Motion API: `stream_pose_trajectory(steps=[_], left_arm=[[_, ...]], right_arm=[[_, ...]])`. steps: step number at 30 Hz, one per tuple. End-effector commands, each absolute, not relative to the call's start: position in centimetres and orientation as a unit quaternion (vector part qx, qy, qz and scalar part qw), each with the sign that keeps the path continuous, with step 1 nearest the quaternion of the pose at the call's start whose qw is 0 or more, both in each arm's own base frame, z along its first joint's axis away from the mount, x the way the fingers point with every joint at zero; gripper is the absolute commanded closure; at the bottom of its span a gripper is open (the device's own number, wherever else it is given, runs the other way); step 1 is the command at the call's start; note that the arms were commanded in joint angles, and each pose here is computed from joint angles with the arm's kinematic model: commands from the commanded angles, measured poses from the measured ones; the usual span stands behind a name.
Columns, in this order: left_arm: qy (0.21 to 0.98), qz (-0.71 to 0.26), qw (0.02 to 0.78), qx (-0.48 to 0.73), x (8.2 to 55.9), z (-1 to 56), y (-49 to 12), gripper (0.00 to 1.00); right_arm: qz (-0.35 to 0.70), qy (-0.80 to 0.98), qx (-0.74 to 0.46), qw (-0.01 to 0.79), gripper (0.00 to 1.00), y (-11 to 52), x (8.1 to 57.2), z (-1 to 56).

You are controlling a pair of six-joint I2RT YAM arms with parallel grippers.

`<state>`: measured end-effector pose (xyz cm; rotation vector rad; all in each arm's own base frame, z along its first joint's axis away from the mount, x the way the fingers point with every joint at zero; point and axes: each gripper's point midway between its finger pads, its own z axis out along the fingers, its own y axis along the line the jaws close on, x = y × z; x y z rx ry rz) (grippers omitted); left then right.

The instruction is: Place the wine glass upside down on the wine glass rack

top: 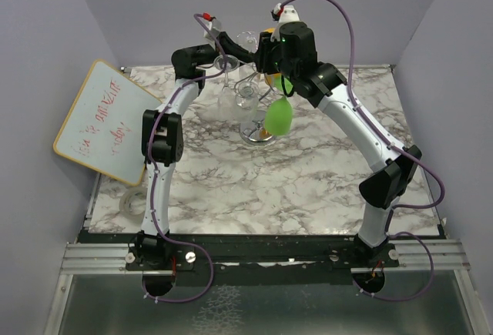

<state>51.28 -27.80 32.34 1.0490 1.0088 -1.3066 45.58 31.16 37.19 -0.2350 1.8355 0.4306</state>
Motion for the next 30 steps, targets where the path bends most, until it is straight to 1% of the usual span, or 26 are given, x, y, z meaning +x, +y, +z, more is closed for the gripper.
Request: stream_pose_trajectory(steps=[1,5,8,16,21,26,30], left_arm=[[0.398,-0.54,0.599,0.437,50.2,36.6,-26.9,1.0],[0.412,-0.525,0.63,0.398,51.8,37.0,-25.7,1.0],[0.429,-0.51,0.637,0.387,52.8,36.8,-25.5,1.0],[0.435,-0.51,0.644,0.368,54.0,37.0,-25.5,1.0],[0.449,-0.493,0.665,0.337,55.3,36.7,-25.0,1.0],[0.455,-0.475,0.68,0.324,55.5,36.6,-24.2,1.0],[0.446,-0.465,0.689,0.332,54.9,36.9,-23.8,1.0]], right_arm=[[0.222,0.77,-0.12,0.586,0.96,32.0,43.8,39.5],[0.221,0.77,-0.117,0.587,0.95,31.9,43.9,39.4],[0.223,0.769,-0.117,0.588,0.95,31.9,43.9,39.4],[0.229,0.767,-0.119,0.588,0.95,32.2,43.9,39.4],[0.224,0.769,-0.115,0.587,0.95,32.0,44.0,39.2],[0.214,0.772,-0.104,0.59,0.93,31.6,44.3,39.1],[0.205,0.777,-0.092,0.588,0.92,31.2,44.5,38.7]])
